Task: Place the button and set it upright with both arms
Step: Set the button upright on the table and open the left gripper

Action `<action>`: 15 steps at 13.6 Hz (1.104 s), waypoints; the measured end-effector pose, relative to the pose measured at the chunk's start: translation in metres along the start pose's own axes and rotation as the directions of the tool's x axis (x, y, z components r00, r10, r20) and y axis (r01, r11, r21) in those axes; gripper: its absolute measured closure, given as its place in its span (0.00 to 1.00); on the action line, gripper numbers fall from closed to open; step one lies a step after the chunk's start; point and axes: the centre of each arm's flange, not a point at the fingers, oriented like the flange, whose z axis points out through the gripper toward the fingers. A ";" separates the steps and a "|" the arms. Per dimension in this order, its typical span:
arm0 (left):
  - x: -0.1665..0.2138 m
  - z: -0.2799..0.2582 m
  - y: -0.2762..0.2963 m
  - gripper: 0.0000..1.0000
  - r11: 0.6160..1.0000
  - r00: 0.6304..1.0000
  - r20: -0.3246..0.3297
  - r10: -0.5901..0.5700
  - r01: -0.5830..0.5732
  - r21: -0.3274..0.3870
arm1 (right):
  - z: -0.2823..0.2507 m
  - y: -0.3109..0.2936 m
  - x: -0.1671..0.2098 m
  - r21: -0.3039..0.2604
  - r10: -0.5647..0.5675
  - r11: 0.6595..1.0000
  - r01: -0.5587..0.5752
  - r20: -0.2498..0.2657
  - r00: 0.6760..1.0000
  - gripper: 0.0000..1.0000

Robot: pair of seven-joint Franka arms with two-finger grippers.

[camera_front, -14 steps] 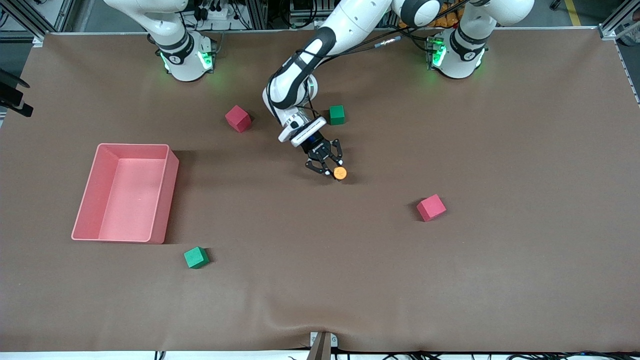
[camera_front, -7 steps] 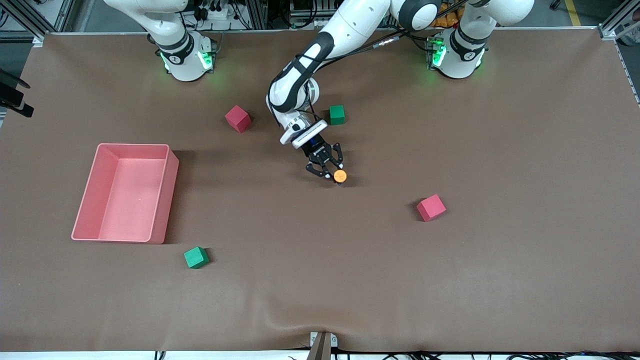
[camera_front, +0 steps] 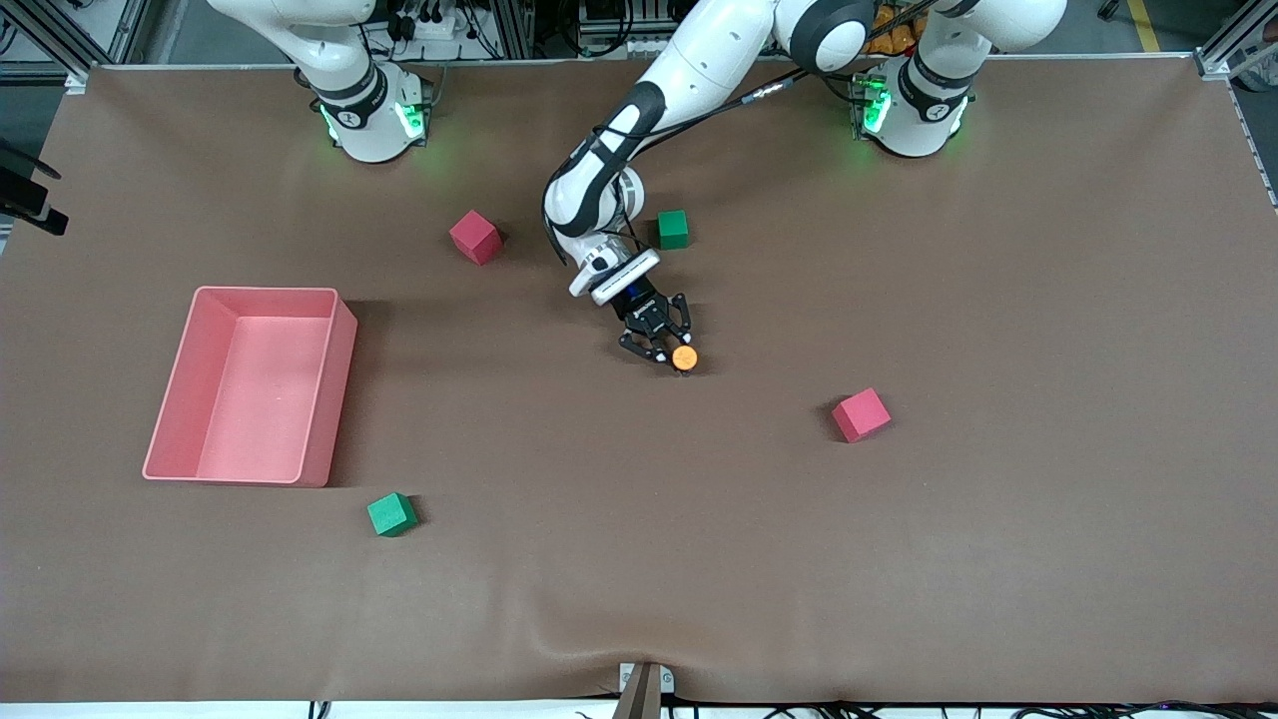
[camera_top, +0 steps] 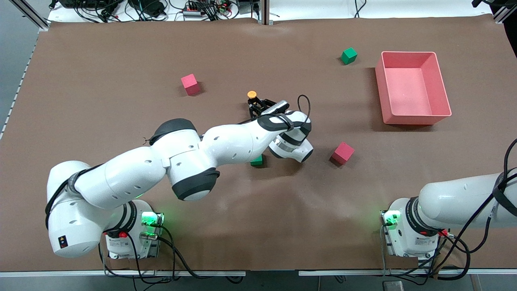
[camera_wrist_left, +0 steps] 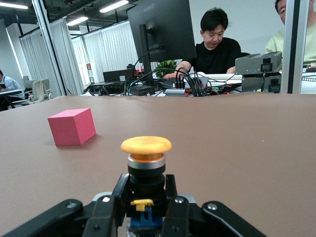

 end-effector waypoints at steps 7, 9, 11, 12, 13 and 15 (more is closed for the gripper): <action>0.004 -0.003 0.004 0.05 0.999 0.999 0.004 0.051 -0.051 -0.008 | 0.000 -0.001 0.000 0.002 -0.002 1.000 0.002 -0.002 1.000 0.00; 0.018 -0.012 0.010 0.00 0.996 0.996 0.011 0.083 -0.083 -0.020 | 0.000 -0.002 0.001 0.003 -0.004 1.000 0.005 -0.003 1.000 0.00; 0.045 -0.025 0.016 0.00 0.995 0.994 0.044 0.096 -0.095 -0.023 | 0.000 -0.006 0.001 0.005 -0.011 1.000 0.011 -0.002 1.000 0.00; 0.060 -0.032 0.018 0.00 0.995 0.993 0.067 0.098 -0.097 -0.020 | 0.000 -0.010 0.001 0.005 -0.019 1.000 0.019 -0.001 1.000 0.00; 0.076 -0.043 0.018 0.00 0.995 0.990 0.094 0.101 -0.100 -0.014 | 0.001 -0.016 0.002 0.005 -0.028 1.000 0.028 0.000 1.000 0.00; 0.106 -0.069 0.015 0.00 0.996 0.981 0.170 0.091 -0.092 -0.007 | 0.001 -0.027 0.002 0.003 -0.034 0.999 0.034 0.002 0.999 0.00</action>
